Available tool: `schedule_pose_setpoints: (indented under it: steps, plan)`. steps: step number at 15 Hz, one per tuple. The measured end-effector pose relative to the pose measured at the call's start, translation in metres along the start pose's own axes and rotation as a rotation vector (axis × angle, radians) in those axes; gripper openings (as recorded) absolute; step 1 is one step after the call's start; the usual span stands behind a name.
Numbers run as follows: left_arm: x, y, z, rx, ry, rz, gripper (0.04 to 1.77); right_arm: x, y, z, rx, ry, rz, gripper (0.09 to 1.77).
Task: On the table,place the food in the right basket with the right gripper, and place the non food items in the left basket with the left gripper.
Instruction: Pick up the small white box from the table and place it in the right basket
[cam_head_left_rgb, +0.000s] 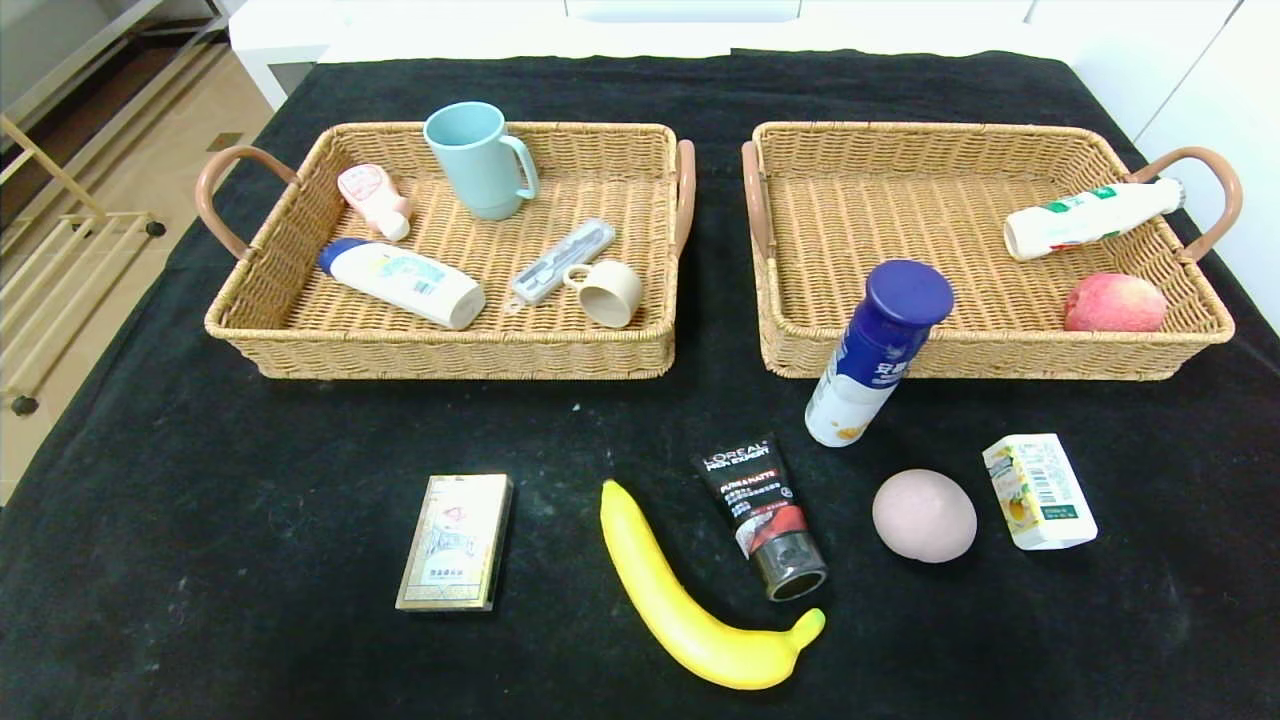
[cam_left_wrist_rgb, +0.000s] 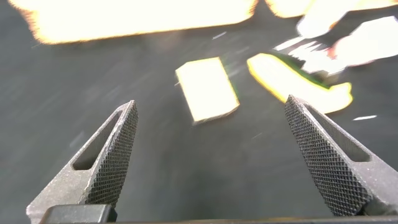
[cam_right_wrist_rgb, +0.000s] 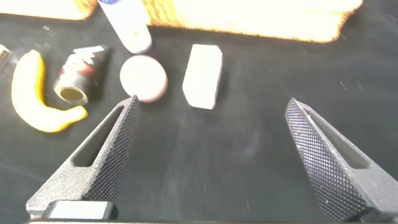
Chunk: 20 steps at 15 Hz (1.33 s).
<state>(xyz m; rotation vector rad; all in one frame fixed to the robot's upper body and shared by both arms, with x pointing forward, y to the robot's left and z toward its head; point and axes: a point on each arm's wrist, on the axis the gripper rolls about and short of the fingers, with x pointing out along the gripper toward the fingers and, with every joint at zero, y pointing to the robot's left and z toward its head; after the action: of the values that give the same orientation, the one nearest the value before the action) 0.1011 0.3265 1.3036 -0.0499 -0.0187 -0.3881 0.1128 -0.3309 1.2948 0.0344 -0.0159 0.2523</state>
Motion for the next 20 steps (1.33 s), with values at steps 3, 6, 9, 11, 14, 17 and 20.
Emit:
schedule_pose_setpoints:
  steps: [3, 6, 9, 11, 14, 17, 20]
  plan:
    - [0.030, 0.002, 0.020, -0.021, 0.060, -0.128, 1.72, 0.026, -0.002, 0.022, 0.009, 0.048, 0.066, 1.71]
    - [0.061, -0.001, 0.026, -0.034, 0.156, -0.235, 1.72, 0.051, 0.003, 0.030, 0.012, 0.107, 0.142, 1.71]
    - [0.089, -0.006, 0.030, -0.038, 0.229, -0.291, 1.72, 0.078, 0.014, 0.033, 0.001, 0.104, 0.139, 1.71]
    - [0.104, -0.009, 0.032, -0.039, 0.261, -0.323, 1.72, 0.091, 0.020, 0.031, 0.001, 0.131, 0.153, 1.71]
    - [0.117, -0.015, 0.032, -0.037, 0.295, -0.358, 1.72, 0.101, 0.022, 0.027, -0.001, 0.160, 0.142, 1.71]
    - [0.124, -0.013, 0.032, -0.034, 0.306, -0.329, 1.72, 0.104, 0.023, 0.028, -0.014, 0.162, 0.121, 1.71]
    - [0.123, -0.013, 0.033, -0.027, 0.300, -0.338, 1.72, 0.106, 0.023, 0.027, -0.018, 0.170, 0.125, 1.71]
